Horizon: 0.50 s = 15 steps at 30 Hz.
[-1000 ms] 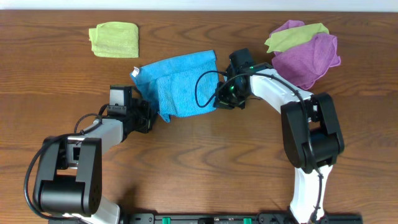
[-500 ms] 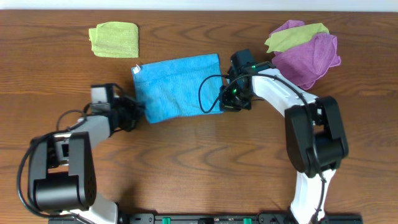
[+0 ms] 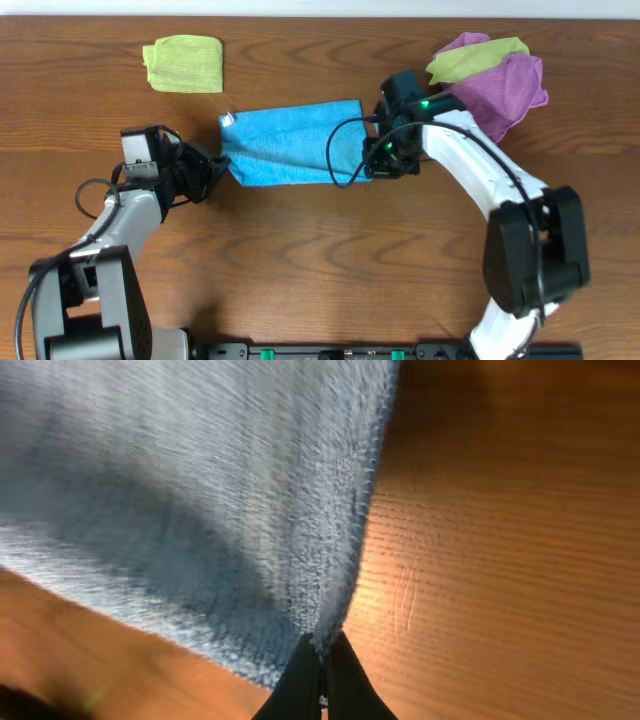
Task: Fold the cloth
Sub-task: 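Lift the blue cloth with both grippers and stretch it forward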
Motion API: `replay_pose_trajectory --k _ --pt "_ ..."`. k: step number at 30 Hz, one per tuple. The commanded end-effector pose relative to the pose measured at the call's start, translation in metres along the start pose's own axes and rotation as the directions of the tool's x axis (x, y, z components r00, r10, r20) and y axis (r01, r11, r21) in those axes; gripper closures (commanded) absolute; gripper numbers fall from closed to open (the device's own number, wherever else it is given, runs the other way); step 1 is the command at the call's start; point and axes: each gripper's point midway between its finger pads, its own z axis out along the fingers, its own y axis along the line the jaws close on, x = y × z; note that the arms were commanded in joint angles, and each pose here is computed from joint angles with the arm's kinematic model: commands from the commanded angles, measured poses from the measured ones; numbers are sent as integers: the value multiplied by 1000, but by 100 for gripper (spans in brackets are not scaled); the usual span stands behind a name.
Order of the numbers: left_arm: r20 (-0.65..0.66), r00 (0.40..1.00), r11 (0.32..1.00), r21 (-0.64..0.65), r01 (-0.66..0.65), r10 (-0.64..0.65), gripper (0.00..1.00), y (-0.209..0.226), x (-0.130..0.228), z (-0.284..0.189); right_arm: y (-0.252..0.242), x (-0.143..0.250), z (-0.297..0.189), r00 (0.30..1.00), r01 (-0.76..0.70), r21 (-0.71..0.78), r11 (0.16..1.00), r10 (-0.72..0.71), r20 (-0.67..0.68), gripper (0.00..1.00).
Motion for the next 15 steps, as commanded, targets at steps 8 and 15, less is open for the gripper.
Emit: replay_pose_trajectory --k 8,15 --pt "50 999 953 304 -9 -6 94 -114 -22 -31 40 -57 -106 880 165 -27 986 -135 455 99" --pt "190 981 937 334 -99 36 94 -162 -36 -39 43 -91 -124 801 178 -13 984 -137 583 99"
